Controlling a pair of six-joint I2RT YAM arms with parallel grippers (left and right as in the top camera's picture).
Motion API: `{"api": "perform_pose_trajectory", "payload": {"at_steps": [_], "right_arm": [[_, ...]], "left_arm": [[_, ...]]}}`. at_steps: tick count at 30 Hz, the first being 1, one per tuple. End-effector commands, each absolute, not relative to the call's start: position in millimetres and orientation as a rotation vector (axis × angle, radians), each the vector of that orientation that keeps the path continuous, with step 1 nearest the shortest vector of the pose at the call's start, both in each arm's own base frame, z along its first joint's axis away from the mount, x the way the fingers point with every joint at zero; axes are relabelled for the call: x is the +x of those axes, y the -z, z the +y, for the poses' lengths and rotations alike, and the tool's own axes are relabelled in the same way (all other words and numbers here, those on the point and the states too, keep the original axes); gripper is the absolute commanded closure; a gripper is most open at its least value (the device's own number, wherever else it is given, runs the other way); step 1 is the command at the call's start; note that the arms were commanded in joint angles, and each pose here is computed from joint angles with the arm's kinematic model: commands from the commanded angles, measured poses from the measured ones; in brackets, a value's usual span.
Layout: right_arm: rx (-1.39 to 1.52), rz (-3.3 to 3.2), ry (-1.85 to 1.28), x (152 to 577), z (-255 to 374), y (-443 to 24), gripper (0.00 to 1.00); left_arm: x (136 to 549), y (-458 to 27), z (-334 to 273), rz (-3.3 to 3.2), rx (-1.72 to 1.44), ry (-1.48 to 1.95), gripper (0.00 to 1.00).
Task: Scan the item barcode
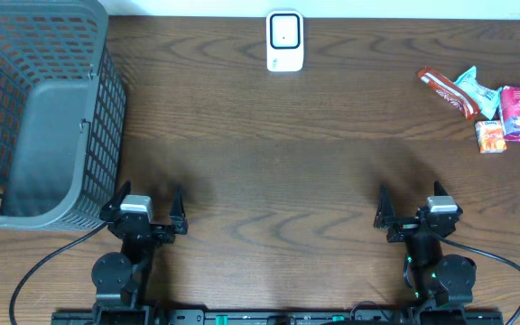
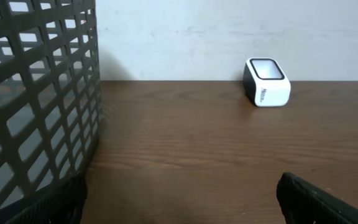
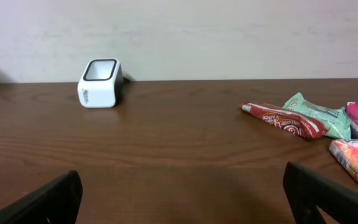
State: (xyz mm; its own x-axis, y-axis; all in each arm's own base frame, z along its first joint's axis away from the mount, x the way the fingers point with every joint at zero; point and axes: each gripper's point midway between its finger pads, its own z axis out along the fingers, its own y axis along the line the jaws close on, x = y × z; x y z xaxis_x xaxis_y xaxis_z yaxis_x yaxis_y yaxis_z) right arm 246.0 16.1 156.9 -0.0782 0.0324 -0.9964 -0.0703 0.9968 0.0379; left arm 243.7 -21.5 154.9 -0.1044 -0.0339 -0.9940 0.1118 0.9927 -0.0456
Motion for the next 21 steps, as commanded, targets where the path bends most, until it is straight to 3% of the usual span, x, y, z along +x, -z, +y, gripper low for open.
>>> {"api": "perform_pose_trajectory", "payload": {"at_steps": [1, 21], "right_arm": [[-0.032, 1.646, -0.063, 245.8, 13.4, -156.5, 0.01], [-0.032, 1.646, -0.063, 245.8, 13.4, -156.5, 0.01]], "left_arm": [[243.1, -138.2, -18.6, 1.719, 0.061, 0.099, 0.02], [243.5, -139.1, -16.1, 1.716, 0.034, 0.1, 0.02]]}}
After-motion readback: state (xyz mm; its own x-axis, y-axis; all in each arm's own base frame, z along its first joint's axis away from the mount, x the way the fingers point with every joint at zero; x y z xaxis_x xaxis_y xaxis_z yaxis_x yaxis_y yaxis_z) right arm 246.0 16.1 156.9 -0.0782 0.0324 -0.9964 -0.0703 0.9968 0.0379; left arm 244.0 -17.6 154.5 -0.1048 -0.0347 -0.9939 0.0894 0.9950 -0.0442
